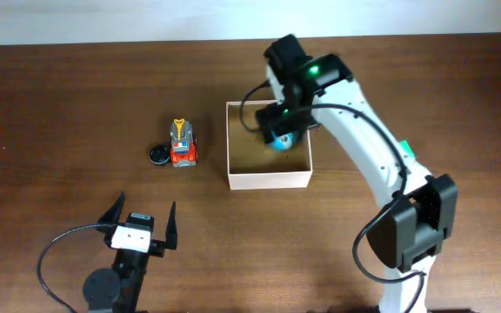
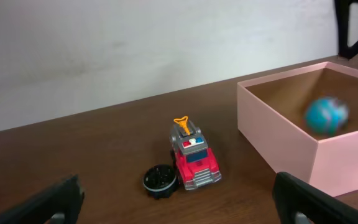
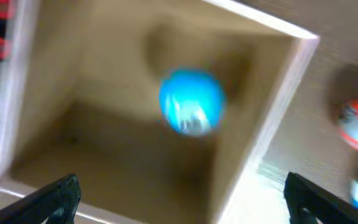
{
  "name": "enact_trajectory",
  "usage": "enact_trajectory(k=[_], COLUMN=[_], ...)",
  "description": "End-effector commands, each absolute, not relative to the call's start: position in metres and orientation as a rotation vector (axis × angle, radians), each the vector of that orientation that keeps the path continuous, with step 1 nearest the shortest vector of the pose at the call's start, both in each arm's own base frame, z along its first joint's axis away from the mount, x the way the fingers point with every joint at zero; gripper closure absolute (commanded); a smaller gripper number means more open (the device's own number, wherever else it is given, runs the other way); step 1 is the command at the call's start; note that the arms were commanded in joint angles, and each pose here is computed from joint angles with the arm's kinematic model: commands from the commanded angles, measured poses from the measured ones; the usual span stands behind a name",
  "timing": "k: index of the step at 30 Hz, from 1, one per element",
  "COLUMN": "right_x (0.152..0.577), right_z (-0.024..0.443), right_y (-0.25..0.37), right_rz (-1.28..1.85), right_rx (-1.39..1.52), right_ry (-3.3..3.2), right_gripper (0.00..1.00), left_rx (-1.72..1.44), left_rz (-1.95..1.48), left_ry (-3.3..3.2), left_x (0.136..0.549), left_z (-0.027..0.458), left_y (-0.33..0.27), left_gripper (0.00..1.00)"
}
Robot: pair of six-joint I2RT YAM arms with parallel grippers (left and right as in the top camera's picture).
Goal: Pack container
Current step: 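Carry the blue ball left into the pink box and release it, then move the right gripper to the colour cube and grasp it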
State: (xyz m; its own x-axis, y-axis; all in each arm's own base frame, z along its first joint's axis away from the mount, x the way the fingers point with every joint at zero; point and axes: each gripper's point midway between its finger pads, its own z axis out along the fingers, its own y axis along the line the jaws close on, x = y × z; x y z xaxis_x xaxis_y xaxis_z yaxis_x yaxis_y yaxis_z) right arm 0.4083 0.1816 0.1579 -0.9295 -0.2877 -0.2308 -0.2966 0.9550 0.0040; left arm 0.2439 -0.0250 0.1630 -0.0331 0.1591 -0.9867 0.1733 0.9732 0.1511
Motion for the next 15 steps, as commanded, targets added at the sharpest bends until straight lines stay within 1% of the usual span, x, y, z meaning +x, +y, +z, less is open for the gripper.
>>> enact_trajectory(k=[1,5,9,15], right_x=[0.427,0.418,0.394,0.361], right_z=[0.207,0.211,0.203,0.191], right_y=[0.123,0.049,-0.015,-0.049], right_rz=[-0.047,-0.106,-0.155,0.039], right_rx=[-0.18,0.041,0.195,0.009], right_ry=[2.795,2.879,2.996,3.145], right_gripper=[0.01,0.01,0.01,0.01], left_rx=[0.28,0.28,0.28,0.28], left_rz=[-0.02,-0.02,-0.02,-0.02], left_ry=[1.605,1.605,1.605,1.605], left_x=[0.243,0.243,0.243,0.243], left_z=[0.162,0.162,0.162,0.162], left_y=[-0.028,-0.028,-0.028,-0.028], left_gripper=[0.01,0.01,0.01,0.01])
